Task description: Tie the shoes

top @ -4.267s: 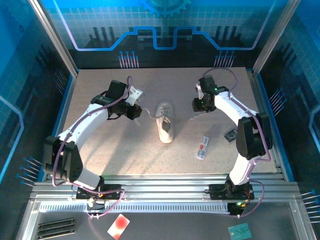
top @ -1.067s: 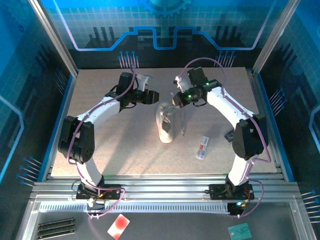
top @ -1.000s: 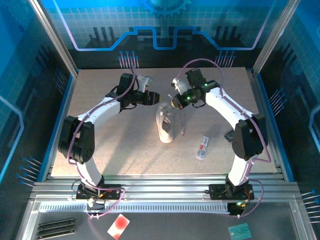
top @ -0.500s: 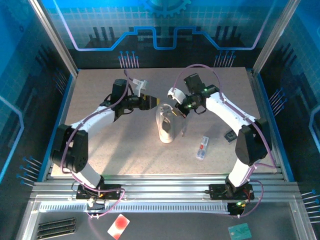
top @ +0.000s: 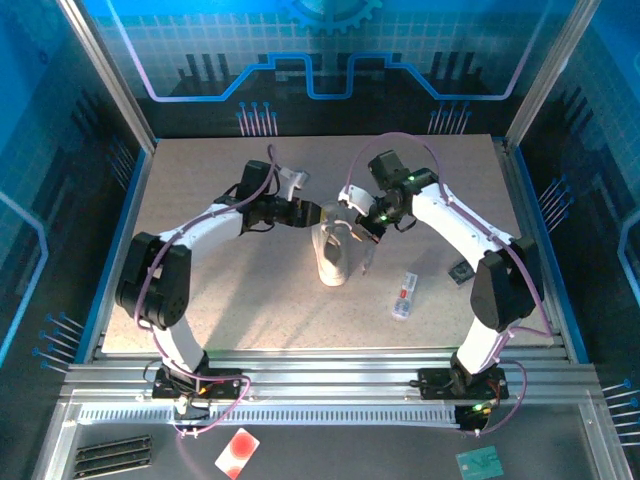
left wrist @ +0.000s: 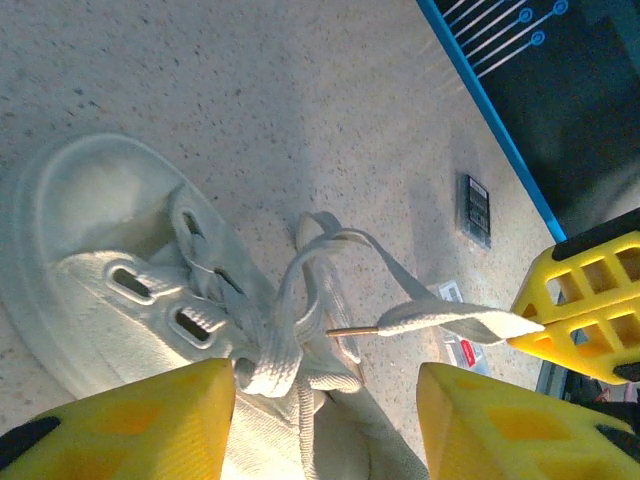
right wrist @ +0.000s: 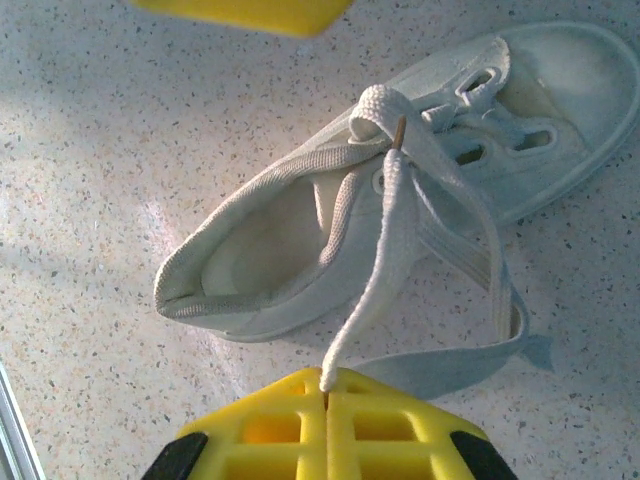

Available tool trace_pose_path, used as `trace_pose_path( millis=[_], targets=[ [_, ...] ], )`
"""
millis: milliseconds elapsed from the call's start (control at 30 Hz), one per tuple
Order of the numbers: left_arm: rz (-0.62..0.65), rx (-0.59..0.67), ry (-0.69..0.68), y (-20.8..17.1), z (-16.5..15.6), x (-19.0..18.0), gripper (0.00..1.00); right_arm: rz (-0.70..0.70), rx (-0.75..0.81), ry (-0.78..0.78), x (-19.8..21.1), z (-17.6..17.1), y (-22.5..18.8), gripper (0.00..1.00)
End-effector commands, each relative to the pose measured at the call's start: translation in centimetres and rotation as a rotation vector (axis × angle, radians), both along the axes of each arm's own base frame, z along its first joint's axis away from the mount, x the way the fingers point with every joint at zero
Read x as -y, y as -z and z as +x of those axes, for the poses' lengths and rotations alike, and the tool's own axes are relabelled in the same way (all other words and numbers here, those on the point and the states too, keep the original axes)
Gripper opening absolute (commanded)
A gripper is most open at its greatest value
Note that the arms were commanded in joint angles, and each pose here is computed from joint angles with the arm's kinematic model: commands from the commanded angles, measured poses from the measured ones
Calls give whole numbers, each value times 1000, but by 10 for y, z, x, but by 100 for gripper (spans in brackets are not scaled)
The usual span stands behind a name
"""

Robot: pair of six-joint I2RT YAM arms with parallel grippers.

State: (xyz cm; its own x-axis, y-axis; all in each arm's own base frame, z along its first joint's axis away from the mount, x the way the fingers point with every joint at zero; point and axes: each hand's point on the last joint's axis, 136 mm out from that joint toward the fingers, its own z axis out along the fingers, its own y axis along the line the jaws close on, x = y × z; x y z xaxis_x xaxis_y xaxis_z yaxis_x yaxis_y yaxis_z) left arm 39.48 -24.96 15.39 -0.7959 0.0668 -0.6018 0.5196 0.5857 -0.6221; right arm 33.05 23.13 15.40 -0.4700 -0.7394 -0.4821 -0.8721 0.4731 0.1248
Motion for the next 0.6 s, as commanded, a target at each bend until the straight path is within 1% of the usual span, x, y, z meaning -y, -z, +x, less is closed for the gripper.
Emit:
trace_pose_path(
  millis=[0,133,233,567],
  targets=[
    [14,-49,-2,15,-4,3,51,-15,30,-48,-1,-10,-14,0],
    [15,-67,-18,17,2,3,51,-55,35,-74,0,-11,-7,0],
    [17,-72,-25,18,5,3,51,-58,30,-89,-4,-13,-3,0],
    [25,-86,-34,22,6,2,51,-114,16,-110,-8,-12,14,0]
  ],
)
